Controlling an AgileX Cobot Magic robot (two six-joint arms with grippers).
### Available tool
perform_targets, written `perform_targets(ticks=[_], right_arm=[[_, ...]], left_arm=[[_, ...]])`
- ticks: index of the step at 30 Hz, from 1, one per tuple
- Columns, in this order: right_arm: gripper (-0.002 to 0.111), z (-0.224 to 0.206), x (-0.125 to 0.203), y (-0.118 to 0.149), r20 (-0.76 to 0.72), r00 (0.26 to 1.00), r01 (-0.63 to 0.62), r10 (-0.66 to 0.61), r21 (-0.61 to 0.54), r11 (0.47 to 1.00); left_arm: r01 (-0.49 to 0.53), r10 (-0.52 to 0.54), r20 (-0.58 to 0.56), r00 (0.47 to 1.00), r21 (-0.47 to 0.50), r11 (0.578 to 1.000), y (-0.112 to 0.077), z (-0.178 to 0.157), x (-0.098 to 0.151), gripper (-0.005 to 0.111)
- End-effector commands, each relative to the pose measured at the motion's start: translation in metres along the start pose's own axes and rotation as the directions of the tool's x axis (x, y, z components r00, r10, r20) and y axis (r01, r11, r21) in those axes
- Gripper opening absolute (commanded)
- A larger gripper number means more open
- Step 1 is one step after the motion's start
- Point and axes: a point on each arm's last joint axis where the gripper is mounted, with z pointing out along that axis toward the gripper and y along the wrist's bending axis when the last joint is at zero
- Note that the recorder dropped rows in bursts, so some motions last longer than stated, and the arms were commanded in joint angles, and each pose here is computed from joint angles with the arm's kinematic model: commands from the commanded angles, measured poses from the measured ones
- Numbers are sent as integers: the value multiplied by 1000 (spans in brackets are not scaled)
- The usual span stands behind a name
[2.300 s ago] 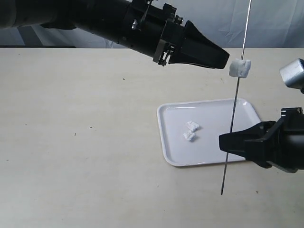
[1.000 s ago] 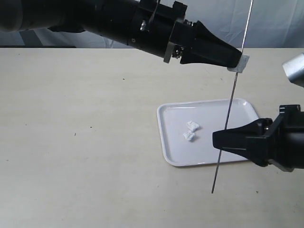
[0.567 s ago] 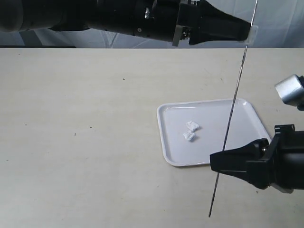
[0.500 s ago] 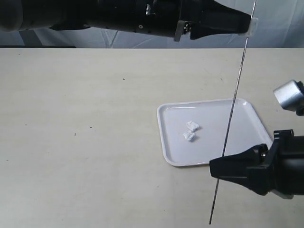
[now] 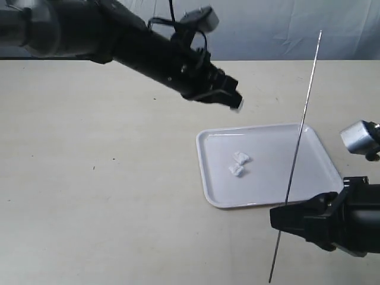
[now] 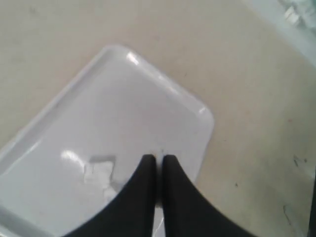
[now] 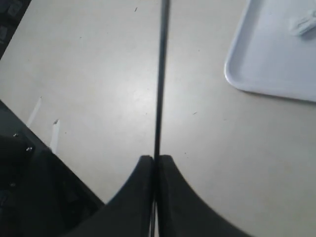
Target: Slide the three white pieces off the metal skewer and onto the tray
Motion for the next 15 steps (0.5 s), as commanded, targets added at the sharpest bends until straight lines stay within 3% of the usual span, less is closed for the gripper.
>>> perform_targets(ticks=[1, 5, 10, 13, 15], right_arm=[[-1, 0, -3, -5, 41, 999, -26, 24, 46, 999], [-1, -3, -13, -15, 106, 994, -22, 3, 180, 983], [-1, -7, -36, -17, 52, 998, 26, -43, 290, 957], [-1, -9, -54, -16, 57, 997, 30, -52, 334, 942], [-1, -10, -64, -16, 55, 997, 36, -60, 362, 931]], left_arm=[[162, -163, -116, 980, -22, 987, 30, 35, 28, 0], [245, -248, -168, 954, -40, 969, 48, 55, 47, 0], [275, -279, -199, 940, -48, 960, 53, 61, 55, 1], [278, -280, -221, 934, -40, 960, 53, 62, 57, 13], [273, -274, -233, 933, -37, 961, 52, 62, 59, 28]])
